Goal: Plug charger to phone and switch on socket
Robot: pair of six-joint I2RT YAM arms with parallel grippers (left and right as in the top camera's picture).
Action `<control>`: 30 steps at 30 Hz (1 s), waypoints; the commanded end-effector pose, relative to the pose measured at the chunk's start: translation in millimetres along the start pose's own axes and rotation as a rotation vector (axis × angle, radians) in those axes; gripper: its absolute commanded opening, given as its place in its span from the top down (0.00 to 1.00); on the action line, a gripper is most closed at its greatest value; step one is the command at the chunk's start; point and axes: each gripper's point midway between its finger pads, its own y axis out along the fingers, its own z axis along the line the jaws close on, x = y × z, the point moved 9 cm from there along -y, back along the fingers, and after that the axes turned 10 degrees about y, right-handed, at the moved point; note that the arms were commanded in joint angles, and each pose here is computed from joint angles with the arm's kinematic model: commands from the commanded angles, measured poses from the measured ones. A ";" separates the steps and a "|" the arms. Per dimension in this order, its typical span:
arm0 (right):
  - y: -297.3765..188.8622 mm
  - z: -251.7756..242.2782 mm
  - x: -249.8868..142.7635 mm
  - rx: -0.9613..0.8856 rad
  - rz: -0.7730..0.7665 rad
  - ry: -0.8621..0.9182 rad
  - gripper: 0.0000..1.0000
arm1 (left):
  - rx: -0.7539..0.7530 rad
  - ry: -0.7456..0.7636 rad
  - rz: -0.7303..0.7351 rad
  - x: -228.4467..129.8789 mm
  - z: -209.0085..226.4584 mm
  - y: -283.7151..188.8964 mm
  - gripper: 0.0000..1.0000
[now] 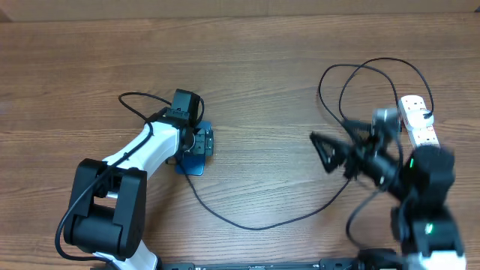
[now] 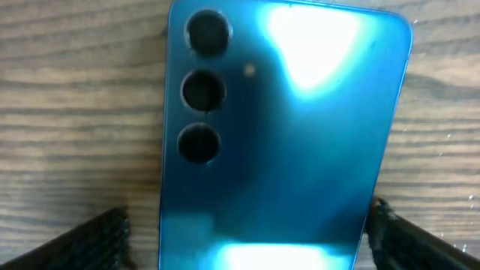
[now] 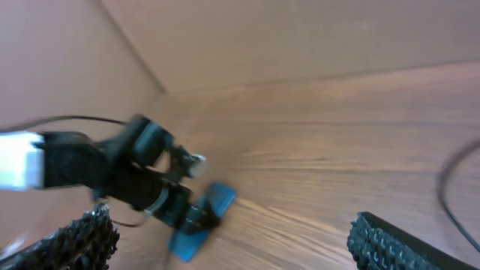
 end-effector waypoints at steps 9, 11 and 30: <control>38.5 -2.2 -3.4 0.303 0.360 0.244 0.00 | -0.016 0.005 0.085 -16.1 -0.8 12.1 0.19; 45.2 -16.0 -15.7 0.236 0.416 0.310 0.00 | -0.017 -0.045 0.068 -13.3 -1.0 12.3 0.18; 155.2 -74.3 -110.0 0.013 0.764 0.629 0.00 | -0.197 -0.020 0.071 -12.8 -14.6 10.8 0.29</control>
